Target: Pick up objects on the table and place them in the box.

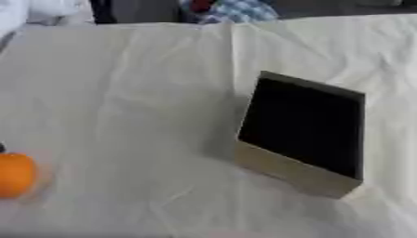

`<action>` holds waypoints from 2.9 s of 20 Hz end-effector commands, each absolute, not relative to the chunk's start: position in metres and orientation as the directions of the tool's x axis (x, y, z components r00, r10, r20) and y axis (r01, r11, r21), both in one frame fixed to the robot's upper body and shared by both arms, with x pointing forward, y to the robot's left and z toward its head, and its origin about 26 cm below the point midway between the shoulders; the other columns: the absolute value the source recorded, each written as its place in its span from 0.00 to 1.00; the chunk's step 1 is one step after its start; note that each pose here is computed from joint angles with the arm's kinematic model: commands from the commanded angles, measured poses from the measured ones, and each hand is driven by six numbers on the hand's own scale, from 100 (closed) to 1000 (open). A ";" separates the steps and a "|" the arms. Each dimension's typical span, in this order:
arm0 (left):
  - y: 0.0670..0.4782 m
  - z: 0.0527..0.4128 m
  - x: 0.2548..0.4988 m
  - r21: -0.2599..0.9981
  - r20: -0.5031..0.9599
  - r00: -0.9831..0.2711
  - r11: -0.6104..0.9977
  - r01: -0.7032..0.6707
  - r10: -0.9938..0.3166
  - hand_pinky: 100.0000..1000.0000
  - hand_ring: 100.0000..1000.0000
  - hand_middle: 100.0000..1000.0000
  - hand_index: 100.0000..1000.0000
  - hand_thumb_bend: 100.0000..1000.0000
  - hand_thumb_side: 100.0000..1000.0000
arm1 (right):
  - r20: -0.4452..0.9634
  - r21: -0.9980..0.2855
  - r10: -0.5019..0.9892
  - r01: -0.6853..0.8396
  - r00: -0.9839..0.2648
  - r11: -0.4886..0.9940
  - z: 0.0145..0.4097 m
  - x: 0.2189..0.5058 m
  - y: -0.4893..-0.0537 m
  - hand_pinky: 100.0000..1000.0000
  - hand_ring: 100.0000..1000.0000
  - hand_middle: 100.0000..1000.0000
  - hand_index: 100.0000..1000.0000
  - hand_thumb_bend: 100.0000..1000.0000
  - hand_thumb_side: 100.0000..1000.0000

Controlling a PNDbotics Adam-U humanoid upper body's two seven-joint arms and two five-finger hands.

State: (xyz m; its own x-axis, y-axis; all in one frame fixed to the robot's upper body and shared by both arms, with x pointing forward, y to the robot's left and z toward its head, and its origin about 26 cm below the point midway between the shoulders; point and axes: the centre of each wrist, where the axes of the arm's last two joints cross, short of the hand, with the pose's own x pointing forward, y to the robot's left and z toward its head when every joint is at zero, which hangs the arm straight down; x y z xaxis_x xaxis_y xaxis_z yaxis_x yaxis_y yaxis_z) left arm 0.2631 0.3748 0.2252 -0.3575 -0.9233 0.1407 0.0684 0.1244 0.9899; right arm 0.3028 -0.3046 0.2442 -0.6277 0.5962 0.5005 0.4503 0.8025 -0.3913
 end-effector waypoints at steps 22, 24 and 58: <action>0.374 0.220 0.258 0.941 0.073 -0.372 -0.059 0.333 -0.925 0.89 0.89 0.85 0.88 0.51 0.12 | 0.473 -0.400 0.616 0.469 -0.630 0.787 0.249 0.299 -0.306 0.57 0.65 0.51 0.78 0.00 0.77; 0.373 0.219 0.258 0.939 0.053 -0.369 -0.080 0.335 -0.928 0.89 0.89 0.84 0.87 0.47 0.07 | 0.475 -0.399 0.616 0.470 -0.629 0.787 0.249 0.299 -0.306 0.57 0.65 0.51 0.78 0.00 0.77; 0.373 0.199 0.252 0.891 -0.146 -0.191 -0.213 0.401 -0.971 0.84 0.93 0.88 0.88 0.51 0.03 | 0.492 -0.384 0.609 0.473 -0.622 0.793 0.245 0.298 -0.307 0.56 0.65 0.50 0.78 0.00 0.77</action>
State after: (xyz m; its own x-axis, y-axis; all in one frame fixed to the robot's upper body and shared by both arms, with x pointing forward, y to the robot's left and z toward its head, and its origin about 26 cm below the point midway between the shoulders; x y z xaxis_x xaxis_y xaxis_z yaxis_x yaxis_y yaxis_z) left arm 0.2520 0.3715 0.1867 -0.2020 -0.9748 -0.0945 0.4260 -0.1744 0.8878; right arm 0.3014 -0.3061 0.2362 -0.6077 0.6016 0.5184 0.4580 0.7988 -0.3901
